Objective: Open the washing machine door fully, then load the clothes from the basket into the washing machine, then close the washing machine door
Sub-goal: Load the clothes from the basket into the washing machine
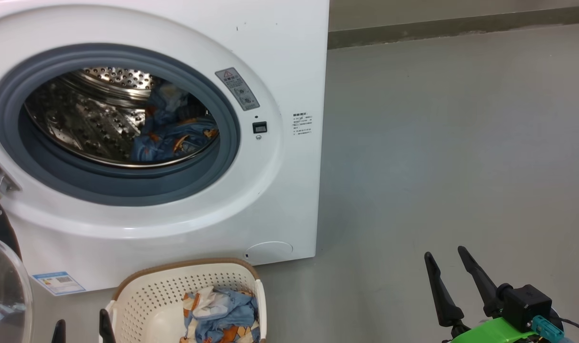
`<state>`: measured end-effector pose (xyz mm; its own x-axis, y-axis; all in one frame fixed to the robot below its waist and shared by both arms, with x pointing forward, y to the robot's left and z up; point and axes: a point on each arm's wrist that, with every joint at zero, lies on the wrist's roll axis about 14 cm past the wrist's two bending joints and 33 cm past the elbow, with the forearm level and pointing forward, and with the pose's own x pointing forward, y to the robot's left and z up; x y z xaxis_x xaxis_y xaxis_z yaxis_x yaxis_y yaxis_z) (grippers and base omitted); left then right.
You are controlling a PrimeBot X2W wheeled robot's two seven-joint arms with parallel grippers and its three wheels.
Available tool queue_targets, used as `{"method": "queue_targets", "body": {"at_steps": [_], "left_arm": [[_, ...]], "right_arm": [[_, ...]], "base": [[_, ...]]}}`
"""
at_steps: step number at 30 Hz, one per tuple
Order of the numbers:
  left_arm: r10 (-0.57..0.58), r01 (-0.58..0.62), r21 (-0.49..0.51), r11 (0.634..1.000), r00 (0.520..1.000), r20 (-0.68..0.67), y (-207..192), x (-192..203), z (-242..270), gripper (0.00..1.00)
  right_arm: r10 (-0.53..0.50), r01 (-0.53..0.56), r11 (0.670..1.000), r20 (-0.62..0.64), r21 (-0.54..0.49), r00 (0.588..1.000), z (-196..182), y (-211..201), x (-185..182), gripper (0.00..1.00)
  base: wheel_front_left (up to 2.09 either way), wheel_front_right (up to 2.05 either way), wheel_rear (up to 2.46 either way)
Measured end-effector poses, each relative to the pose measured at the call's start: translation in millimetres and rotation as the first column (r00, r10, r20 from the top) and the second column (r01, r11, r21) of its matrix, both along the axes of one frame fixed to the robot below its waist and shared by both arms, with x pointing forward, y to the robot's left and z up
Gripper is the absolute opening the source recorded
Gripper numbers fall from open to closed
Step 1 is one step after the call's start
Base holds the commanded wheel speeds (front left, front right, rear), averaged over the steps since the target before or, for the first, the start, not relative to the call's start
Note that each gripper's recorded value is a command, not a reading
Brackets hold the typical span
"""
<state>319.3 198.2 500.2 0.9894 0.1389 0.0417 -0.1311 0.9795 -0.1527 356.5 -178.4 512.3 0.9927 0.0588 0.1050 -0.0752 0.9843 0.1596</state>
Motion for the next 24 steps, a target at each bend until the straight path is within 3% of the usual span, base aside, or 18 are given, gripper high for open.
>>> {"method": "queue_targets", "body": {"at_steps": [24], "left_arm": [[-0.019, 0.018, -0.010, 1.000, 0.998, -0.065, -7.2, 3.5, -19.1, 1.00]], "right_arm": [[0.006, -0.006, 1.000, -0.051, 0.000, 0.999, -16.5, 2.0, 7.5, 1.00]], "base": [[0.00, 0.00, 0.00]]}}
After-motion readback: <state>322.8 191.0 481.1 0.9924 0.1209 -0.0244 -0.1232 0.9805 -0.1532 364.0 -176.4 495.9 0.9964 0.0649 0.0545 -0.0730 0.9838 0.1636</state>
